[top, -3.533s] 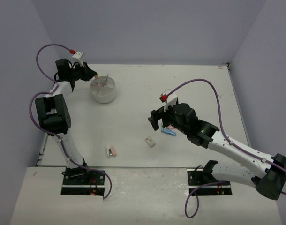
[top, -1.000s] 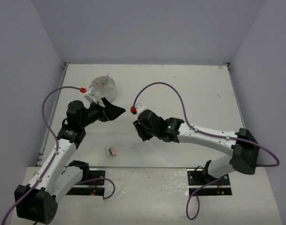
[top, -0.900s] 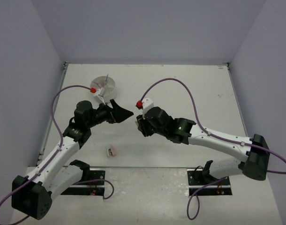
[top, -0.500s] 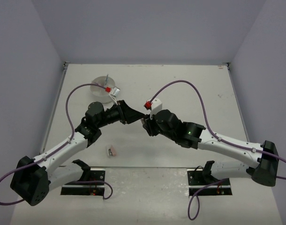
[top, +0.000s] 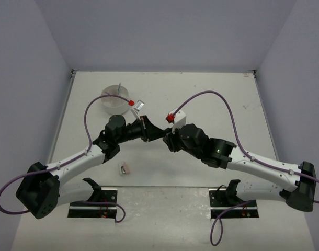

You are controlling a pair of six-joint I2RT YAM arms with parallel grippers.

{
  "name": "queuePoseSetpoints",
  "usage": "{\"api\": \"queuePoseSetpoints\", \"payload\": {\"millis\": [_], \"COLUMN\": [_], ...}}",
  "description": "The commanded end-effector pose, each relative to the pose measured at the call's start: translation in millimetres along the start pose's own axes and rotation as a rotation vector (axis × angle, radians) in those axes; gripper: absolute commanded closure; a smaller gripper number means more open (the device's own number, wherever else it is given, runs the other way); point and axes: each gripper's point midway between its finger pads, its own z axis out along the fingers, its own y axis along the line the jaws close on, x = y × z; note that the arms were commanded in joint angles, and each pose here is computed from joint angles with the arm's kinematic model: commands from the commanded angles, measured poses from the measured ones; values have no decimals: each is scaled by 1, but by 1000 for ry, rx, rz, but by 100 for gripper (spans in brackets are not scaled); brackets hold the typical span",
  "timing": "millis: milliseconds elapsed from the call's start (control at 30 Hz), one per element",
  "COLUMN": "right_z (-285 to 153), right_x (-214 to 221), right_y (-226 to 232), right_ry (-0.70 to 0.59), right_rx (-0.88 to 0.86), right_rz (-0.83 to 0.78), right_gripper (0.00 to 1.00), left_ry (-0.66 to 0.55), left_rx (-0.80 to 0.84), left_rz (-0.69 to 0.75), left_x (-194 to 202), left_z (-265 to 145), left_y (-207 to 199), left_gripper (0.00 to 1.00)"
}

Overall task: Sort the stationery into containers
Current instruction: Pick up the stationery from the center of the board, then place the stationery in the storage box.

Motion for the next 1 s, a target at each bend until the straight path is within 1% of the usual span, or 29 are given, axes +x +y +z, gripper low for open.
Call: {"api": "queuePoseSetpoints", "payload": {"millis": [0, 33, 67, 100, 133, 200, 267, 333, 400, 433, 467, 500, 567, 600, 667, 700, 767, 800, 867, 967], "right_z": [-6, -5, -4, -3, -2, -3, -7, -13, -18, -19, -19, -19, -17, -17, -14, -13, -11, -10, -9, -10], "right_x": [-27, -26, -25, -24, -22, -21, -20, -20, -20, -19, -16, -11, -2, -1, 2, 1, 3, 3, 4, 5], "right_y": [-3, -4, -6, -9, -15, -31, -48, -60, -72, -80, -91, -103, -115, -116, -115, -112, -109, -107, -106, -104], "right_ry": [-106, -106, -104, -102, -99, -95, -101, -111, -135, -141, -148, -154, -153, -156, -147, -148, -142, -142, -140, -139], "right_rx": [15, 20, 30, 49, 87, 175, 249, 279, 295, 315, 339, 367, 388, 388, 376, 363, 342, 333, 325, 316], "right_rz": [19, 18, 18, 19, 20, 19, 22, 27, 56, 75, 108, 151, 198, 203, 201, 202, 200, 202, 200, 200], "right_gripper": [93, 79, 43, 13, 2, 1, 1, 1, 1, 1, 1, 1, 1, 1, 1, 1, 1, 1, 1, 1], "left_ry": [-17, -18, -27, -37, -50, -97, -136, -158, -176, -157, -158, -174, -247, -251, -256, -257, -189, -203, -190, -162], "left_rx": [22, -13, -56, -105, -169, -307, -489, -712, -892, -953, -993, -1048, -1170, -1242, -1300, -1317, -1416, -1452, -1516, -1545], "left_rz": [105, 124, 145, 167, 190, 233, 269, 314, 331, 325, 327, 339, 376, 378, 388, 396, 394, 409, 423, 436], "left_x": [-16, -19, -23, -28, -35, -52, -70, -99, -123, -129, -143, -163, -204, -214, -233, -249, -258, -268, -272, -274], "left_z": [6, 7, 7, 7, 6, 2, -6, -21, -29, -29, -30, -33, -46, -51, -54, -54, -53, -59, -62, -62], "left_y": [-18, -13, -8, -1, 7, 25, 52, 71, 98, 114, 121, 127, 134, 151, 165, 164, 205, 206, 223, 241], "left_gripper": [100, 100, 100, 100, 100, 100, 100, 100, 100, 100, 100, 100, 100, 100, 100, 100, 100, 100, 100, 100]}}
